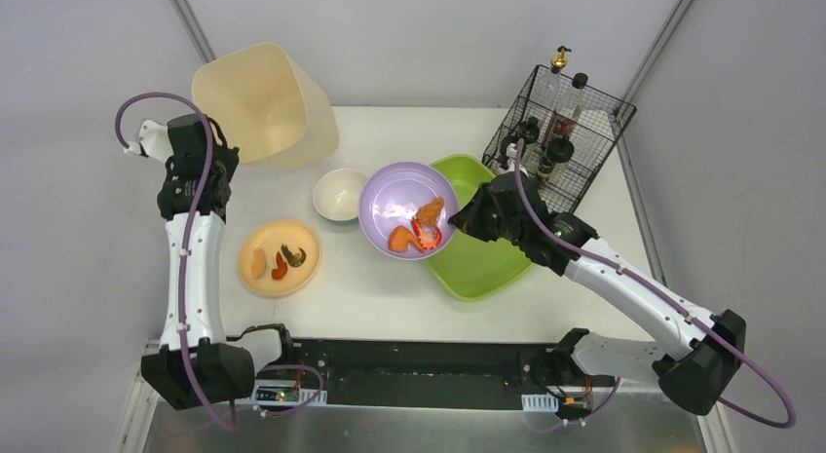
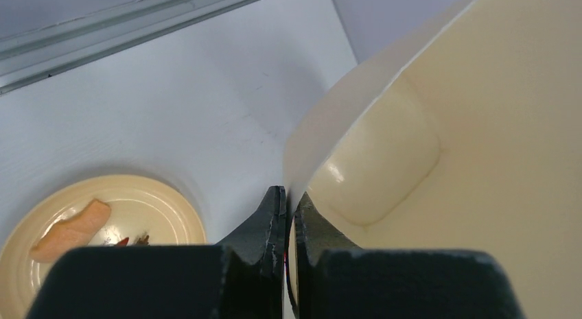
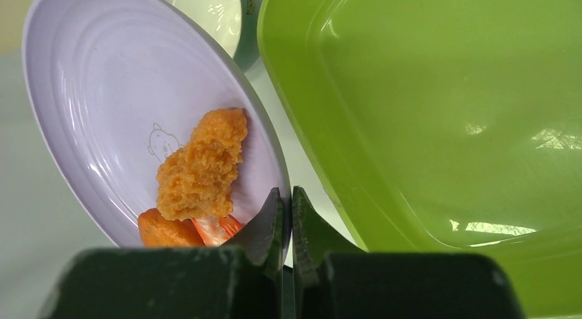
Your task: Clear the kitchen counter
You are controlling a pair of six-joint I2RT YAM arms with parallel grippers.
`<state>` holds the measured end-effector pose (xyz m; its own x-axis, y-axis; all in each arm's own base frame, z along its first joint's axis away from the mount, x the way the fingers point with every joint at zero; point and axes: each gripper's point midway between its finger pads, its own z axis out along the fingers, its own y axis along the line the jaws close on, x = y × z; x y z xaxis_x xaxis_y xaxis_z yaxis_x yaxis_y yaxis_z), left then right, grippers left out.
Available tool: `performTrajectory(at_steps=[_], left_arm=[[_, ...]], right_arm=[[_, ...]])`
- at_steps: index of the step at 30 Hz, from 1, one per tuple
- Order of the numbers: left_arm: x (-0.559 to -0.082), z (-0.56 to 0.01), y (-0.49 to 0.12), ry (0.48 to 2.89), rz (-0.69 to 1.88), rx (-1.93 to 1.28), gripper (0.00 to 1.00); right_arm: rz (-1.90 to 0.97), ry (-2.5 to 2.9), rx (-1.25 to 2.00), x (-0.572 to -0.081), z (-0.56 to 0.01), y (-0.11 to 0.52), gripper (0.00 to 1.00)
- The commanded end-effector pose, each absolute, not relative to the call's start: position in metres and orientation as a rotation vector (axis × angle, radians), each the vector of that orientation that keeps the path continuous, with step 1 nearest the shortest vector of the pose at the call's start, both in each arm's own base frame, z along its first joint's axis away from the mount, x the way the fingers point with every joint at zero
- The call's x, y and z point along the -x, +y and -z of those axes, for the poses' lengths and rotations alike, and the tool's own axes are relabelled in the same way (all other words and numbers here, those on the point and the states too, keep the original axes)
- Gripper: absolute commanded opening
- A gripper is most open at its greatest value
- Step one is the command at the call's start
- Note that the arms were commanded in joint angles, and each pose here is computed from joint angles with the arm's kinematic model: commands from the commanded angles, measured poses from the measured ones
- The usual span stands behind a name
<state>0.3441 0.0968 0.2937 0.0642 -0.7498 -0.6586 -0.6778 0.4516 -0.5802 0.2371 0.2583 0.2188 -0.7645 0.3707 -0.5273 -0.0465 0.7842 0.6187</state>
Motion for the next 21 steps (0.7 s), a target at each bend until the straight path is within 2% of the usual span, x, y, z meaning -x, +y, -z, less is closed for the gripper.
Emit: performTrajectory(at_steps=[1, 11, 21], left_arm=[[-0.332, -0.360, 0.083, 1.512, 0.225, 1.144, 0.00], [-0.296, -0.374, 0.029, 1.695, 0.414, 0.952, 0.00], [-0.240, -0.373, -0.025, 1.915, 0.572, 0.695, 0.00]], right_arm=[[-0.916, 2.195, -0.273, -0.238, -0.255, 0.257, 0.00], [-0.782, 2.119, -0.309, -0.229, -0.283, 0.210, 0.00], [-0.672, 2.084, -0.369, -0.212, -0.298, 0.162, 0.00]])
